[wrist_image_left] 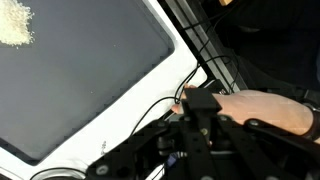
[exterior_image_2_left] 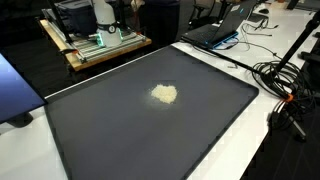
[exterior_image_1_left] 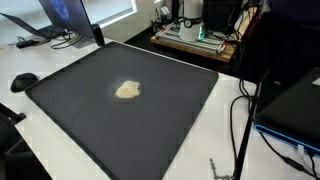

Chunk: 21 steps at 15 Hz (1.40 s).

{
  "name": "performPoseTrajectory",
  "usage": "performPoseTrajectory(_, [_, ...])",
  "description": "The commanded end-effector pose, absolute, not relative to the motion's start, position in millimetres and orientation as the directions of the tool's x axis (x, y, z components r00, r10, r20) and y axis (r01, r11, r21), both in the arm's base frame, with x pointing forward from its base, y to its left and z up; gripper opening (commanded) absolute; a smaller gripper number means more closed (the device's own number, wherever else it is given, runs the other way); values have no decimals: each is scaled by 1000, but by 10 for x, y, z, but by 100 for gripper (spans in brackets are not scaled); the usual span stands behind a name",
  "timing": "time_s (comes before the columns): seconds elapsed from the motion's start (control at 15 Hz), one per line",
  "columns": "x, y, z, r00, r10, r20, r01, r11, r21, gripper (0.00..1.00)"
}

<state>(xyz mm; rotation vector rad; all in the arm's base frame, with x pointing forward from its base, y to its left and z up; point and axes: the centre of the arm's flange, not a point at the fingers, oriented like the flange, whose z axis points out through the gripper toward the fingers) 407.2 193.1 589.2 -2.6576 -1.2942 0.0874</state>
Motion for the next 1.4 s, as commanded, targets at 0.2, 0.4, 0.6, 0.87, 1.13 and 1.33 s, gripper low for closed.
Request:
performPoseTrajectory(0.2, [4128, 1956, 5965, 613, 789, 41, 778, -594, -204, 3])
performPoseTrajectory(0.4, [4135, 1876, 6008, 670, 742, 34, 735, -656, -173, 3])
performPoseTrajectory(0.6, [4384, 1473, 6086, 776, 630, 31, 628, -766, -138, 3])
performPoseTrajectory(0.87, [4766, 1008, 6174, 880, 473, 31, 474, -881, -4, 3])
performPoseTrajectory(1.13, [5252, 939, 5997, 920, 391, -26, 391, -915, 97, 3])
performPoseTrajectory(1.33, [5099, 886, 5855, 913, 408, -22, 409, -909, 76, 12])
